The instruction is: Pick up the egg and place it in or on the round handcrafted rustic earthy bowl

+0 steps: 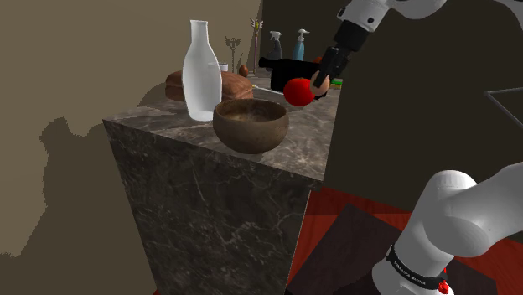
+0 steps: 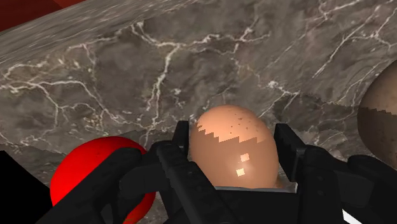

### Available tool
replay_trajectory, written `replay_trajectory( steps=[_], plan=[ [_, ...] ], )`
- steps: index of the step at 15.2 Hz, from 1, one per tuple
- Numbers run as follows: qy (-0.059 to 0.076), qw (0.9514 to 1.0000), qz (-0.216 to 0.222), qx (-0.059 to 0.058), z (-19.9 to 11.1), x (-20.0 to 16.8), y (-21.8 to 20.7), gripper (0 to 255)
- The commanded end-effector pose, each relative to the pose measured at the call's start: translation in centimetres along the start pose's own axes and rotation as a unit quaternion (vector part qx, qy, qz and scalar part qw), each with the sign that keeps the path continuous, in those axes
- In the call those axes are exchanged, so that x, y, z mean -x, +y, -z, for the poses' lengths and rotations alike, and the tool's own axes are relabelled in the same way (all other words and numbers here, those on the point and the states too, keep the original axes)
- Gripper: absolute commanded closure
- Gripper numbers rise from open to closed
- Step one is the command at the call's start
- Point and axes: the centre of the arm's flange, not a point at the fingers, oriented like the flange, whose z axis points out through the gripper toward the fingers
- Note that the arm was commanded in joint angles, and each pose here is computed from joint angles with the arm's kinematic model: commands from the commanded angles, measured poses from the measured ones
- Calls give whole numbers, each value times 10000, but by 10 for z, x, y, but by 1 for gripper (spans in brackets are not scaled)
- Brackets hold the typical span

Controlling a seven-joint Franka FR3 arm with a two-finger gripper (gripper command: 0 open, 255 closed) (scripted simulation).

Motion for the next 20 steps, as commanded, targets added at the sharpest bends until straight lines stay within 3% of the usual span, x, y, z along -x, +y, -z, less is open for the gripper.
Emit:
replay_trajectory(
  steps=[1, 16, 20],
  plan=[
    [-1, 10000, -1, -1, 10, -2, -2, 255],
    [-1, 10000, -1, -1, 82, -25, -16, 255],
    [-1, 10000, -1, -1, 71, -29, -67, 255]
  ],
)
